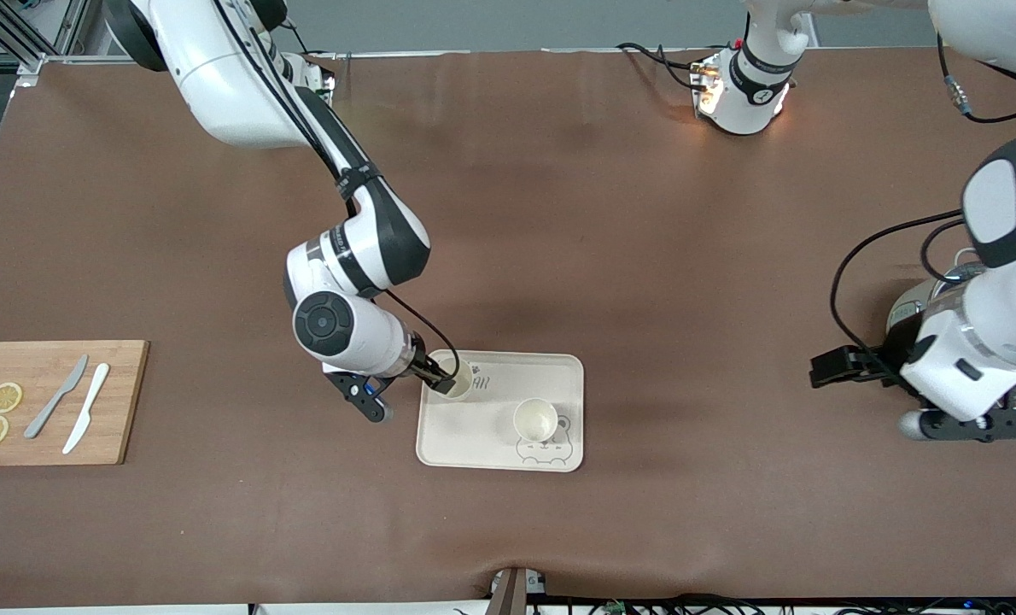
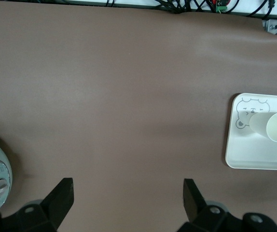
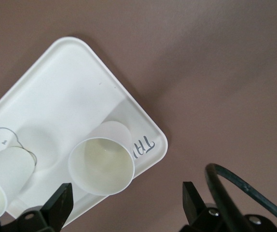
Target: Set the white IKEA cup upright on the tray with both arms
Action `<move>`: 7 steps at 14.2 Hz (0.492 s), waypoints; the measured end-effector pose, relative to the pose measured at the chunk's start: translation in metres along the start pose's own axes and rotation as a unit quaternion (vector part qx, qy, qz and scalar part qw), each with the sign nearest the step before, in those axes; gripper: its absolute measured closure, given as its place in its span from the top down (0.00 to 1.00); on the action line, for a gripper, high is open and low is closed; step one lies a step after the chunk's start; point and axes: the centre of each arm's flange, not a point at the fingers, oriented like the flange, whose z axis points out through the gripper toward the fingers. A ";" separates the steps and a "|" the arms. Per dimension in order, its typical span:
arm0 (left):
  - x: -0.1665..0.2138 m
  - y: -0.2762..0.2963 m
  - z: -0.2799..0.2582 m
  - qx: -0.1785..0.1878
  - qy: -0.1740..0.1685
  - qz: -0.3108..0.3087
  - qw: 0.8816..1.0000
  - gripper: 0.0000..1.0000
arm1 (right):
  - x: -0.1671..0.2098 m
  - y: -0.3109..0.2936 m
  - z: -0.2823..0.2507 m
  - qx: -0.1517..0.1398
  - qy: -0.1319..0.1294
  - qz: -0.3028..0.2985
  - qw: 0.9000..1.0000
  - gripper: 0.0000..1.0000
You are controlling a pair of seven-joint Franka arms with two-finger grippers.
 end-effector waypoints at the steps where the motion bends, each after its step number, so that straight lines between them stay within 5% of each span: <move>1: -0.001 -0.005 -0.001 -0.005 -0.002 -0.003 1.000 1.00 | 0.006 0.002 -0.007 -0.001 -0.001 0.004 1.000 1.00; 4: -0.006 -0.006 0.006 -0.007 0.004 -0.005 1.000 1.00 | 0.025 0.011 -0.025 -0.001 0.006 -0.018 1.000 1.00; 7: -0.018 -0.008 0.033 -0.012 0.059 -0.011 0.998 1.00 | 0.050 0.029 -0.063 0.002 0.010 -0.051 0.999 1.00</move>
